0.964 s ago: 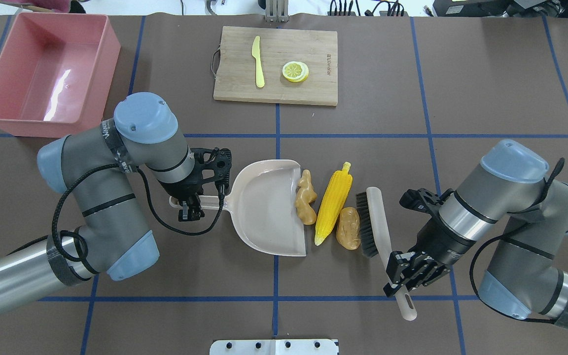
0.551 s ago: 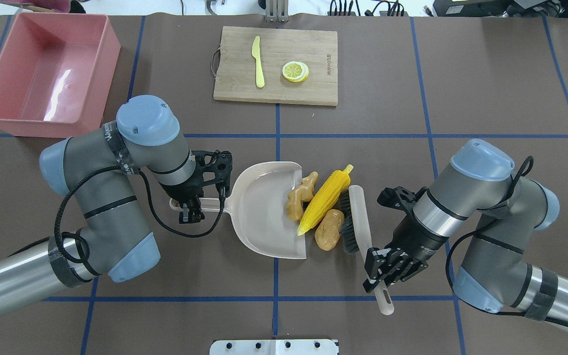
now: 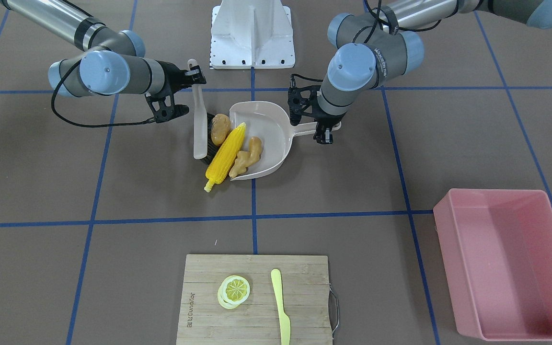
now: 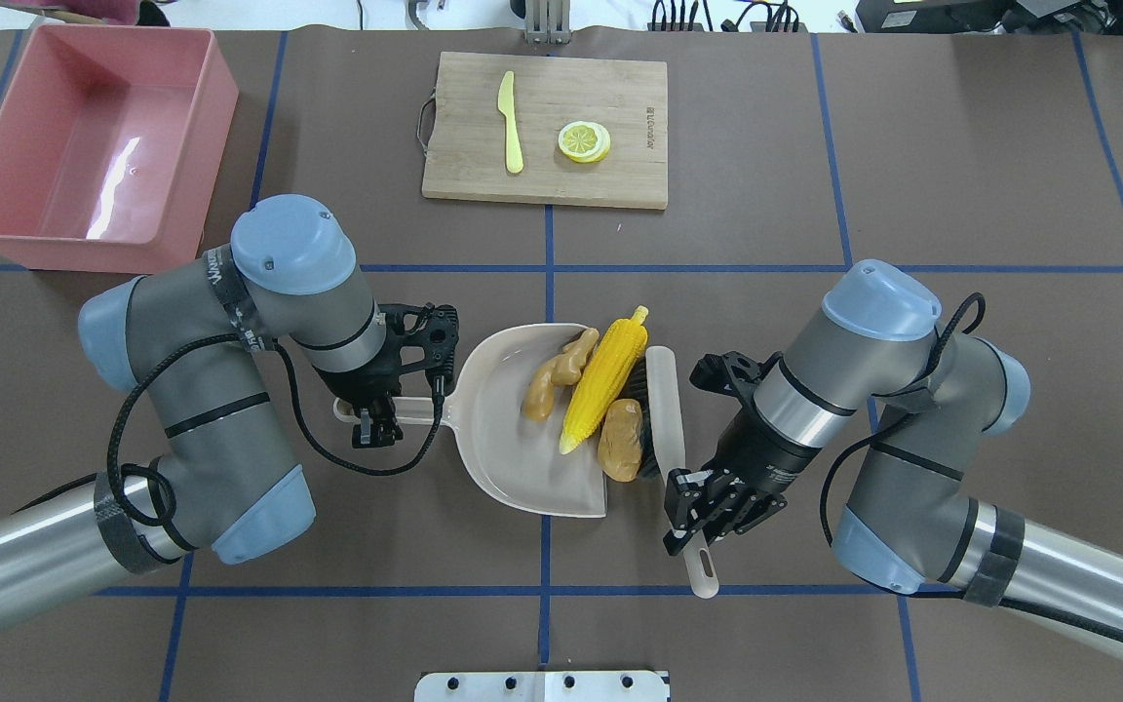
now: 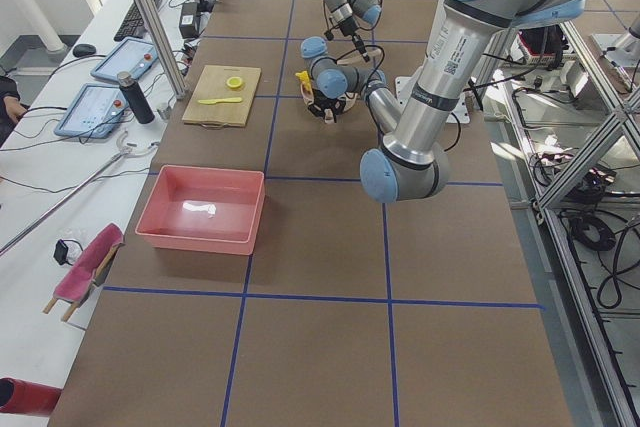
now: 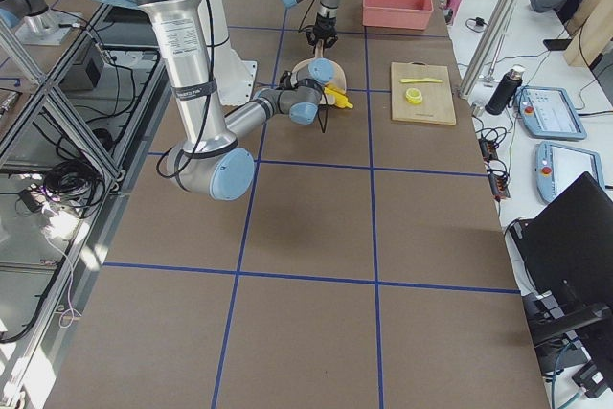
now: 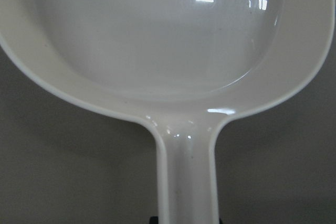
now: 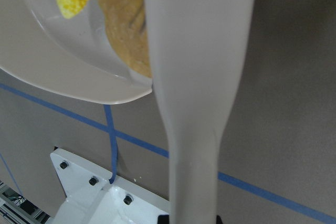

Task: Sweep and dump trash into bin
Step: 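Sweep the ginger, corn and potato into the dustpan with the right gripper's brush, then lift the brush and sweep again, pushing the vegetables deeper into the dustpan, then lift the loaded dustpan toward the pink bin while the right gripper withdraws, then tilt the dustpan over the pink bin while the right gripper sets the brush down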

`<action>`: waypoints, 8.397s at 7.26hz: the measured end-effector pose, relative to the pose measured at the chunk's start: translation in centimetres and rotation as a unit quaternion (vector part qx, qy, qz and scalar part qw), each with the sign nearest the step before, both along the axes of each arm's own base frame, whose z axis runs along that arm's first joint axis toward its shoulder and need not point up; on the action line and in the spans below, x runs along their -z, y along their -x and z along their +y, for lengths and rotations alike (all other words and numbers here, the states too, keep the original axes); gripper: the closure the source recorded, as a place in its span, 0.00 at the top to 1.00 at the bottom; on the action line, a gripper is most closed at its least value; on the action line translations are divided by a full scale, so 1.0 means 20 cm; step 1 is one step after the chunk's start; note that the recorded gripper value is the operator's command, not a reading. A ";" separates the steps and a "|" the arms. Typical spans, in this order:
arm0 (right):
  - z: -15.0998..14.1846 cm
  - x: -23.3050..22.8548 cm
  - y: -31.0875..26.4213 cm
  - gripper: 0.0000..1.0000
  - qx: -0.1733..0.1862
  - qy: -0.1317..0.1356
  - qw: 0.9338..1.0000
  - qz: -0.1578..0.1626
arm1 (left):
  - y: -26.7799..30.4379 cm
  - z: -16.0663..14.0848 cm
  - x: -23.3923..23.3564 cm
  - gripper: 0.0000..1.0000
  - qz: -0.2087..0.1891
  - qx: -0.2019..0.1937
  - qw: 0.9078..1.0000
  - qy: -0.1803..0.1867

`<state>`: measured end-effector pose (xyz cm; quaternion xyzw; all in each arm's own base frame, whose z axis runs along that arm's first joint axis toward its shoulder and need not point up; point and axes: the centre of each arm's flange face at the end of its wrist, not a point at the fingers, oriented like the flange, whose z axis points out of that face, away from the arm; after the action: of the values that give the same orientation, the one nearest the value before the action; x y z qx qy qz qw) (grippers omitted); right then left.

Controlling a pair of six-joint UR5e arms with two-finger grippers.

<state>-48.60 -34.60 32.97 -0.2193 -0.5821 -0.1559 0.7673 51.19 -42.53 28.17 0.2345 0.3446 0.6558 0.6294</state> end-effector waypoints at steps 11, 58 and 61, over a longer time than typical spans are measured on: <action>-0.03 0.21 0.12 0.00 -0.022 0.025 0.999 0.006 | 0.04 0.00 0.02 0.00 -0.002 0.000 1.000 0.005; -0.67 -0.98 -1.83 0.00 -0.061 -0.171 0.953 0.244 | 2.04 -0.41 -0.09 0.00 0.205 0.319 0.922 0.083; -0.62 -1.15 -1.72 0.00 -0.045 -0.061 0.964 0.254 | 2.19 -0.43 -0.16 0.00 0.189 0.350 0.911 0.113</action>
<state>-14.13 -46.95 56.04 -0.1778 -0.3670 -0.0961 0.9080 7.38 -51.13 31.44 0.3867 0.4251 0.2936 0.7639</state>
